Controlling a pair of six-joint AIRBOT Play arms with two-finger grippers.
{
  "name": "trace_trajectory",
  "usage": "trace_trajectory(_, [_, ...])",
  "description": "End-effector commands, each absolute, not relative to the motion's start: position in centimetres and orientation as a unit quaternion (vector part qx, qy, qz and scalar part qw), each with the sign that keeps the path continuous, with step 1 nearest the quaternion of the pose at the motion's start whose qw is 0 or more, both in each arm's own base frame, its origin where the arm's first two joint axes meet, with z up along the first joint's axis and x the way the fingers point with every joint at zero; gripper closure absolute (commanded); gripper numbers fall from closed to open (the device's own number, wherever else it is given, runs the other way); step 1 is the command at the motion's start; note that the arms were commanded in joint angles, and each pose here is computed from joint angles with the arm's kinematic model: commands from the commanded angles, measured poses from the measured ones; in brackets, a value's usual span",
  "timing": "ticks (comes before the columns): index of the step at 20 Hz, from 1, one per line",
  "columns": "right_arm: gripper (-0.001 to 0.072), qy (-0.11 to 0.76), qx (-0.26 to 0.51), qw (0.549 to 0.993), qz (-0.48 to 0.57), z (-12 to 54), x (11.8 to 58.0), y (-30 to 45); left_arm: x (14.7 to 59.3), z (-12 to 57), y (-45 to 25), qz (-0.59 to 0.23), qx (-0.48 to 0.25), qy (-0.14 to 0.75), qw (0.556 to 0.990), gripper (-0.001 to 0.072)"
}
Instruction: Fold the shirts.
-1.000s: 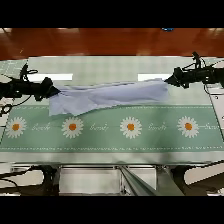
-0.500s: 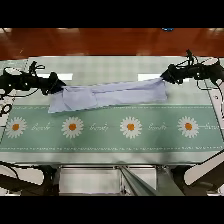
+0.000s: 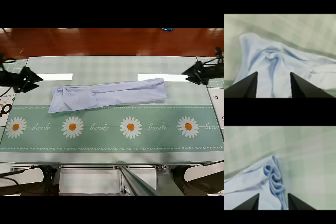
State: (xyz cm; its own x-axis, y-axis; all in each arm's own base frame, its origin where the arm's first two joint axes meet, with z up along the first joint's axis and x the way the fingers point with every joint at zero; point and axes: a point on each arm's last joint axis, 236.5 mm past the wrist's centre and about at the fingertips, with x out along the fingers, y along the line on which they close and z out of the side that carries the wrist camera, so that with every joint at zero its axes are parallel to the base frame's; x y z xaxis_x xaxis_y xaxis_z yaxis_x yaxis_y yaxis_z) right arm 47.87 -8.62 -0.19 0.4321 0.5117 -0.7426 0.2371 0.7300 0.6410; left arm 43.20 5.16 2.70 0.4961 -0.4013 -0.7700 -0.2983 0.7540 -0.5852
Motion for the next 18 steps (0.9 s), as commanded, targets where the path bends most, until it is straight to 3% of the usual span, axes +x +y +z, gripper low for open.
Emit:
trace_trajectory(1, [0.0295, 0.534, 0.366, 0.761, 0.035, -1.3, 43.6, -12.3, 40.0, 6.9, 7.0, 0.031, -0.312, 0.399, 0.862, 0.0201])
trace_trajectory(4, [0.029, 0.54, 0.405, 0.735, 0.054, -5.5, 43.1, -8.9, 35.8, 4.5, 1.3, 0.005, -0.288, 0.39, 0.875, 0.0201])
trace_trajectory(7, [0.0289, 0.55, 0.416, 0.72, 0.081, -8.1, 44.3, -5.6, 33.5, 2.2, -3.8, -0.045, -0.272, 0.427, 0.861, 0.0201])
trace_trajectory(18, [0.0289, 0.589, 0.383, 0.693, 0.163, -10.4, 47.3, 2.9, 34.2, 1.7, -6.9, -0.069, -0.289, 0.433, 0.851, 0.0201])
